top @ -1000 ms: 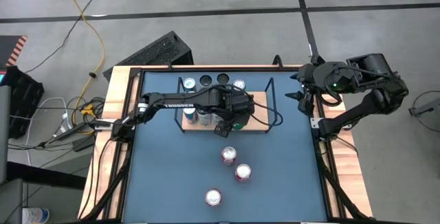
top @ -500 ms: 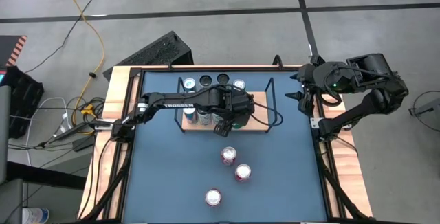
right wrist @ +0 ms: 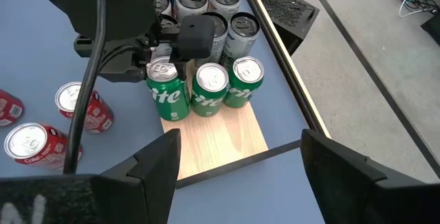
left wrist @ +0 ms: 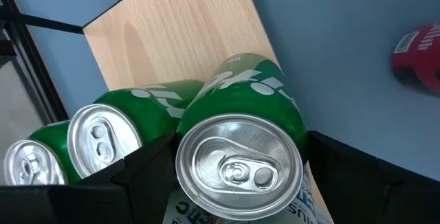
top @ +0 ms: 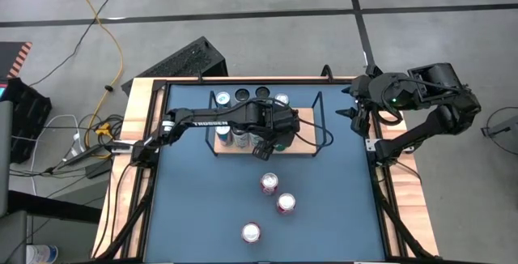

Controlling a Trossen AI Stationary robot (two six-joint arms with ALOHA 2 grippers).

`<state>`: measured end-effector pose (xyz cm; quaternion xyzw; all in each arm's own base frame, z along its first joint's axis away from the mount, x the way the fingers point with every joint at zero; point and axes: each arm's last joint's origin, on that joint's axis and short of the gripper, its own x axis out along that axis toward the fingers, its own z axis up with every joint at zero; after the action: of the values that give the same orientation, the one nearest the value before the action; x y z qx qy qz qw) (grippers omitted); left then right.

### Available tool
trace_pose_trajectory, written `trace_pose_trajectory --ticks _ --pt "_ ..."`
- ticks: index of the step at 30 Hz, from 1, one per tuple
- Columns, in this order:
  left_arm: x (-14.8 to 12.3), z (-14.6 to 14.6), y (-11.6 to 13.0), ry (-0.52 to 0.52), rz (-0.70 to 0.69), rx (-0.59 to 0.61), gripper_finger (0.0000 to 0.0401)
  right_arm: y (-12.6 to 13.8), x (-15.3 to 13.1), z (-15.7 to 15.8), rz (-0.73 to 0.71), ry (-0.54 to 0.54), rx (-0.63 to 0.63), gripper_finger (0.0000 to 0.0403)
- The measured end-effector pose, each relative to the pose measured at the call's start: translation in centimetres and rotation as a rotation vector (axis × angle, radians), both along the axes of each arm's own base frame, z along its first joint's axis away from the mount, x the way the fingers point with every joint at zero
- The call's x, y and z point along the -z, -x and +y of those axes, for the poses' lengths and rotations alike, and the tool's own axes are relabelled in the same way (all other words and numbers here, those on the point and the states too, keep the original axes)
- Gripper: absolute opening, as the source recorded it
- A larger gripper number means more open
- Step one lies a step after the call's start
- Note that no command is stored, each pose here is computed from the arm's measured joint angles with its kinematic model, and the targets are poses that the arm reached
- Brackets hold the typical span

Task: Place canned beverage on shelf
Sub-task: Put the green soda can on the shelf aligned with the other green soda cans

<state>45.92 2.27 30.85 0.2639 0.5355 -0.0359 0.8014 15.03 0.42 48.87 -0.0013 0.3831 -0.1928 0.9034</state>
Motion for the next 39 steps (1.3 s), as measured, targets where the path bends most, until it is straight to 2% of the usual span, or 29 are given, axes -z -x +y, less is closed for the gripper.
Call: trace_pose_trajectory --ticks 14,23,35,39 --pt "0.0 0.0 0.0 0.023 -0.001 0.004 0.0288 0.0 0.0 0.0 0.001 0.003 -0.003 0.0282" --pt "-0.3 0.2 0.1 -0.024 -0.006 -0.002 0.0338 0.0 0.0 0.0 0.002 0.003 -0.003 0.0282" --pt "-0.6 -0.3 -0.1 -0.02 -0.052 -0.037 0.0343 0.0 0.0 0.0 0.002 0.004 -0.005 0.0282" --pt "-1.9 -1.1 0.0 -0.017 -0.089 -0.028 0.0343 0.0 0.0 0.0 0.002 0.004 -0.006 0.0282"
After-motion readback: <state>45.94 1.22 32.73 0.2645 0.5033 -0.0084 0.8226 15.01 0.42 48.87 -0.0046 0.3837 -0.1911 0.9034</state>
